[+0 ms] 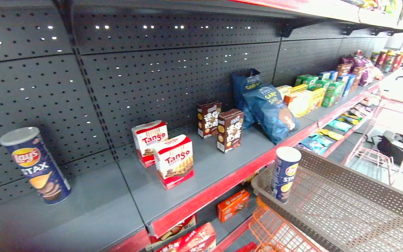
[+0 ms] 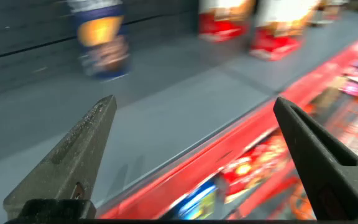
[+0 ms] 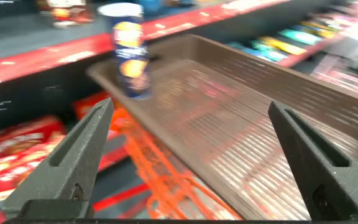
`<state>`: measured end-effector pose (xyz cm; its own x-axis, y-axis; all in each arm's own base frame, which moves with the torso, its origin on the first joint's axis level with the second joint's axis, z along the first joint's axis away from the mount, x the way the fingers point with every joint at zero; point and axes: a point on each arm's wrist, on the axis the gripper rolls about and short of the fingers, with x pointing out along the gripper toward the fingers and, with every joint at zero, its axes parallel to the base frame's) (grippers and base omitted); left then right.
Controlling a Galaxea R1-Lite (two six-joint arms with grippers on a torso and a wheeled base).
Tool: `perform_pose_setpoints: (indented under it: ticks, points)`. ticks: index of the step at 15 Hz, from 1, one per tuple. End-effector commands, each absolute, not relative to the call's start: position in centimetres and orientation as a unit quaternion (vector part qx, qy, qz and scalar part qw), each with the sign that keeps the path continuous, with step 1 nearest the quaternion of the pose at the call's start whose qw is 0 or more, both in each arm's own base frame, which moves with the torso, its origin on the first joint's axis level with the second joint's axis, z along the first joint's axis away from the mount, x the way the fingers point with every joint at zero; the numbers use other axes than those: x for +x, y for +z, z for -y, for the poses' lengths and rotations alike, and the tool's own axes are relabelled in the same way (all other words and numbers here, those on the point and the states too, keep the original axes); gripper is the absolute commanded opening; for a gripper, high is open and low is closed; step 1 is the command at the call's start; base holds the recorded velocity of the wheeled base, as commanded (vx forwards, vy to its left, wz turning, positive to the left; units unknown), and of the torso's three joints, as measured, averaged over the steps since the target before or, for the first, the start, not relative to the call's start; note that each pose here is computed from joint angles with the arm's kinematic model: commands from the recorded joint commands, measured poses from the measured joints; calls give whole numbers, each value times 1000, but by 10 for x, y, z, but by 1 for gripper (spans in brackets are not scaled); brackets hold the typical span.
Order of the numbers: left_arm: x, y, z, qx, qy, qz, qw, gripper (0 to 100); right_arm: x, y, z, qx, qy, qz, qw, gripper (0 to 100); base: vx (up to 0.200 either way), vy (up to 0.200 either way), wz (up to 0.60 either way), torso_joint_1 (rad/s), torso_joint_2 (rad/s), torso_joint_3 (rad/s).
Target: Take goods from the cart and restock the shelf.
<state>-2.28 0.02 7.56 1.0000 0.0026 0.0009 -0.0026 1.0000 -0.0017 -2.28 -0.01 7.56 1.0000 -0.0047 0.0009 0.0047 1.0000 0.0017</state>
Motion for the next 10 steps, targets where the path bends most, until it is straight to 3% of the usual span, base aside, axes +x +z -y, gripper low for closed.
perform_pose_setpoints:
  ticks: [1,8,9,10]
  points:
    - [-23,76,0,-1,2,1,1000,100,-23,76,0,1,-2,1,1000,100,0,0,0,0,0,0]
    - [-23,76,0,0,2,1,1000,100,-19,77,-1,-3,41,-22,999,100,0,0,0,0,0,0]
    - [-23,76,0,-1,2,1,1000,100,-20,99,-1,-2,71,-11,997,100,0,0,0,0,0,0]
    - [-23,76,0,-2,3,1,1000,100,-8,171,-3,3,106,-12,994,100,0,0,0,0,0,0]
